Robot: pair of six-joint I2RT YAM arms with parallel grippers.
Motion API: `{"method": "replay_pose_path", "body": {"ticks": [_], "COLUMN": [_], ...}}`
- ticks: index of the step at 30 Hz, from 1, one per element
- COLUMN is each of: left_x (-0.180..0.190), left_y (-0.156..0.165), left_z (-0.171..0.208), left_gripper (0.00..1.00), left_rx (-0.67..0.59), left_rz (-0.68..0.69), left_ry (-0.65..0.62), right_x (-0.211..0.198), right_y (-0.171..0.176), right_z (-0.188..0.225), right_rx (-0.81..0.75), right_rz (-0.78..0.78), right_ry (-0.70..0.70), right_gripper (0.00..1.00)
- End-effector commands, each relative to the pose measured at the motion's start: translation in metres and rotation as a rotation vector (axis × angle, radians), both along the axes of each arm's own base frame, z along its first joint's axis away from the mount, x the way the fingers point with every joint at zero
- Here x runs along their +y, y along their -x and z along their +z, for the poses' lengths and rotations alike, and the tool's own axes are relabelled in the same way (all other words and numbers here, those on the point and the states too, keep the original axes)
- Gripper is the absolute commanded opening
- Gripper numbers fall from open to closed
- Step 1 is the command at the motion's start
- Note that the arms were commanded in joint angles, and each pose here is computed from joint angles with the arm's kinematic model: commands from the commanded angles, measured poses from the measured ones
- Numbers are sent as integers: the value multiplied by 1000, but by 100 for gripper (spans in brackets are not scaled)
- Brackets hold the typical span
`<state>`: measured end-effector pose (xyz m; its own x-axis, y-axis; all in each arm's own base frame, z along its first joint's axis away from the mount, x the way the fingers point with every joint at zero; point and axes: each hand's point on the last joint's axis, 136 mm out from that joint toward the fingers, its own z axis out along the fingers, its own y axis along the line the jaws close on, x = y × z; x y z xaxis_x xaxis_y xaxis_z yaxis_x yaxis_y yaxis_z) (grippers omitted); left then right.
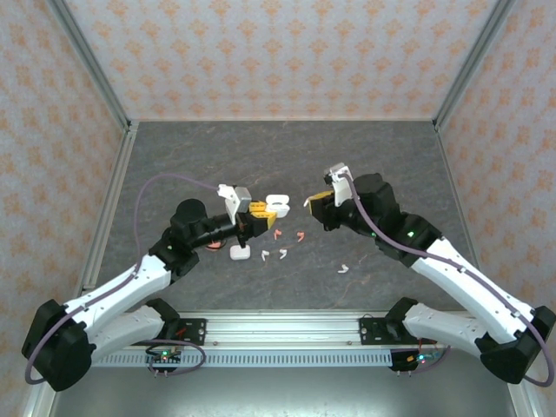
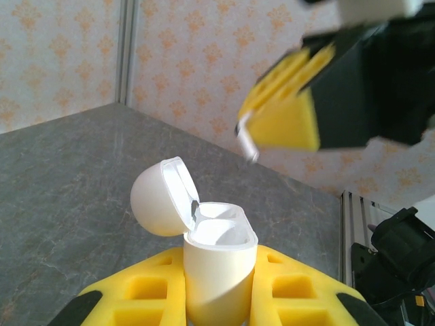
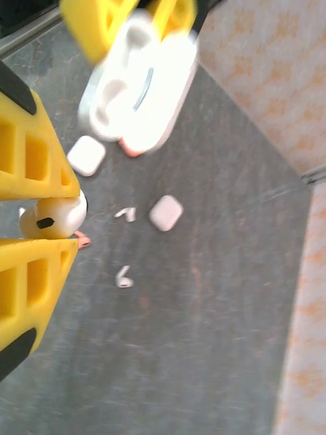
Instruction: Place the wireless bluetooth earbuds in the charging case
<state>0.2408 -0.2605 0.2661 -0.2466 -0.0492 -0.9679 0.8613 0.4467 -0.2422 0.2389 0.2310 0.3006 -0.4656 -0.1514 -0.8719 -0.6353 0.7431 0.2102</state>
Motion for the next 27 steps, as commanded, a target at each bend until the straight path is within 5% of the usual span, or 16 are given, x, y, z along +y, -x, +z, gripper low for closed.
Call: {"method": "replay_pose_path", "body": {"ticks": [1, 8, 27], "left_x": [-8, -15, -18], "left_y": [7, 10, 13], "left_z": [21, 20, 20], "left_gripper": [0, 0, 0], "left_rx": [-56, -42, -41], "left_rz": [-67, -114, -128], "left_ry": [62, 54, 35], "right_x": [5, 33, 67], "right_y": [12, 18, 15], "right_z": [24, 38, 16], "right_rx": [-108, -215, -182], "right_rz": [107, 236, 339], "right_ry": [48, 113, 158], "right_gripper": [16, 16, 15]}}
